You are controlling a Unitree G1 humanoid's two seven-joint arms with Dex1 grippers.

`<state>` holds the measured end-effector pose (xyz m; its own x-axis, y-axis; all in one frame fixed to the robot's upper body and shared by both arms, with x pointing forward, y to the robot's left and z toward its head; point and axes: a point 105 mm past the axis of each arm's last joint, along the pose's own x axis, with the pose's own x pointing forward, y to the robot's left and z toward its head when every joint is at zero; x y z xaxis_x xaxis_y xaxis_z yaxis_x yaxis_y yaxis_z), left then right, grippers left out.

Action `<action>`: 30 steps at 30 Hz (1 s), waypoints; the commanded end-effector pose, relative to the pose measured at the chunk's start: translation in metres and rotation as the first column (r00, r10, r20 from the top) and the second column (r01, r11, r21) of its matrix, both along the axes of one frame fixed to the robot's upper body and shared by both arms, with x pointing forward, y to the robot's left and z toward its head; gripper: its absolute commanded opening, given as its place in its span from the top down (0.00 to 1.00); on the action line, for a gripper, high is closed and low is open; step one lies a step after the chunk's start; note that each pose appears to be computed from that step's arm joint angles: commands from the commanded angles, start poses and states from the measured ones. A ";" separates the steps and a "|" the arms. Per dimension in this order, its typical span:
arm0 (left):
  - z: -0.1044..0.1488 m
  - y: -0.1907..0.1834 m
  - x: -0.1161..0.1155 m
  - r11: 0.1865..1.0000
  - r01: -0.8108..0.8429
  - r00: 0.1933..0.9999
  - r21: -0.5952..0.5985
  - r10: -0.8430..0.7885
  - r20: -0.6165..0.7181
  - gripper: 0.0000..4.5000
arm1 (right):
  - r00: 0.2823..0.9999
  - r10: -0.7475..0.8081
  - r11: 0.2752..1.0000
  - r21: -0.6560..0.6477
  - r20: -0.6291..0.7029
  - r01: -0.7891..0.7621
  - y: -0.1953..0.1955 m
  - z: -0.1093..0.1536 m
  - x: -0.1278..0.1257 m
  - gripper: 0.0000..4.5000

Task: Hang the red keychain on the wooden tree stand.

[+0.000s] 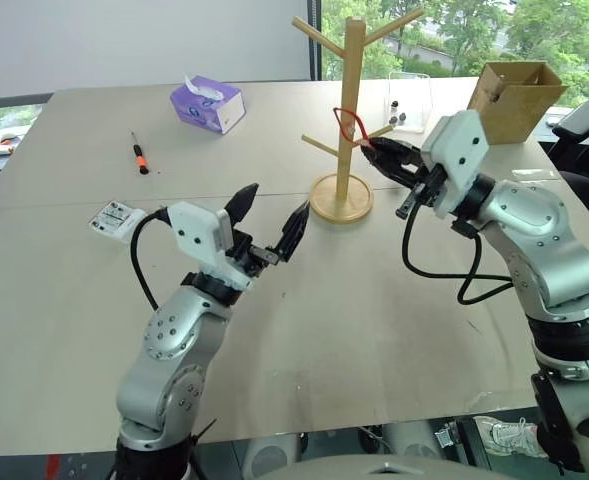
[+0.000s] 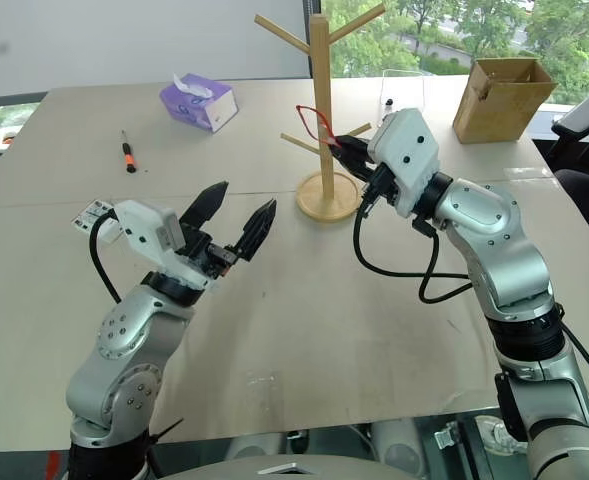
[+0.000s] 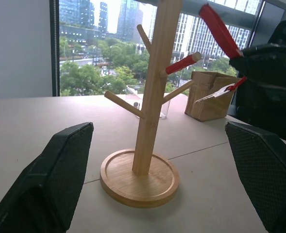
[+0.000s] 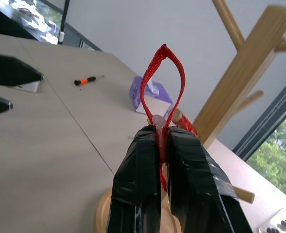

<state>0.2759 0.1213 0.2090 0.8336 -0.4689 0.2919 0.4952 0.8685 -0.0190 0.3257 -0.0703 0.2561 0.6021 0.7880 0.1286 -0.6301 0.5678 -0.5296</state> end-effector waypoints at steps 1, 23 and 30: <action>0.020 -0.004 -0.005 0.999 0.035 0.998 -0.006 -0.035 0.045 0.00 | 0.997 -0.009 1.000 -0.005 0.076 0.009 0.004 0.013 0.001 0.99; 0.055 -0.022 0.003 0.997 0.069 0.991 0.032 -0.072 0.112 0.00 | 0.985 -0.167 0.986 0.023 0.050 0.166 0.000 0.004 0.035 0.99; 0.056 -0.024 0.002 0.997 0.072 0.992 0.021 -0.074 0.107 0.00 | 0.984 -0.176 0.984 0.046 0.038 0.174 -0.001 0.006 0.036 0.86</action>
